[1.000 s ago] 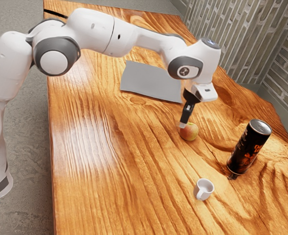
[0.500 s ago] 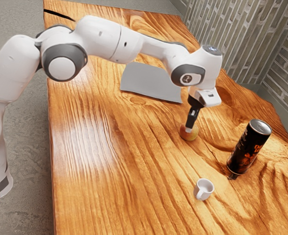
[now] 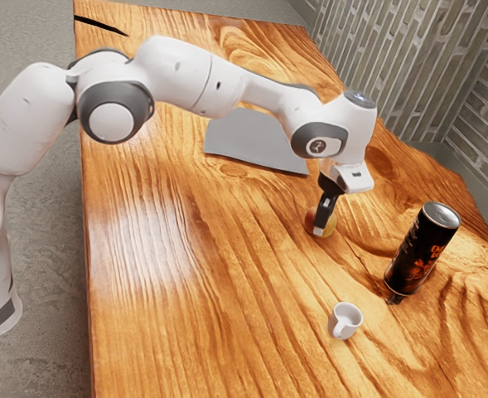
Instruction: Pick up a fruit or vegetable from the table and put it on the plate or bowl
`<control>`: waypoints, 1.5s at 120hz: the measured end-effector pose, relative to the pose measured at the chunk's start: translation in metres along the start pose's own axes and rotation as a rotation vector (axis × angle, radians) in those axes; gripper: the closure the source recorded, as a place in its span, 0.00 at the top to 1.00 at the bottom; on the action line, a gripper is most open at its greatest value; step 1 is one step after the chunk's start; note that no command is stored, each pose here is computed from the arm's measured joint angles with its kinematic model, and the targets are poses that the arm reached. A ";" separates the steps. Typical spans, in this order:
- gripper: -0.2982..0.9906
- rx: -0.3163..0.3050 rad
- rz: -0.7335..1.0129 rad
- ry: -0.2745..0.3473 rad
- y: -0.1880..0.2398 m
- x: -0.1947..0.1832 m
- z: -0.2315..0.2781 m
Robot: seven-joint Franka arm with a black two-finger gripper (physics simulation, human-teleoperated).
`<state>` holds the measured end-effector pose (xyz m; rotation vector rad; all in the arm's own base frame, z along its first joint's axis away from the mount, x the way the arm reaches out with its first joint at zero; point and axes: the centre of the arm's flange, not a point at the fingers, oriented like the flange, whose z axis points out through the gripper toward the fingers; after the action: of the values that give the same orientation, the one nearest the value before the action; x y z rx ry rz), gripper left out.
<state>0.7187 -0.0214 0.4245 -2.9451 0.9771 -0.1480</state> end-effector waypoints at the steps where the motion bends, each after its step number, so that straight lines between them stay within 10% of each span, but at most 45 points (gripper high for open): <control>1: 0.77 -0.001 0.001 0.000 0.001 0.000 0.001; 106: 0.55 -0.022 -0.059 -0.041 0.002 -0.006 0.000; 180: 0.55 0.055 -0.277 -0.094 -0.027 -0.093 -0.149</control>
<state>0.6454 0.0553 0.5673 -2.9899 0.5423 -0.0417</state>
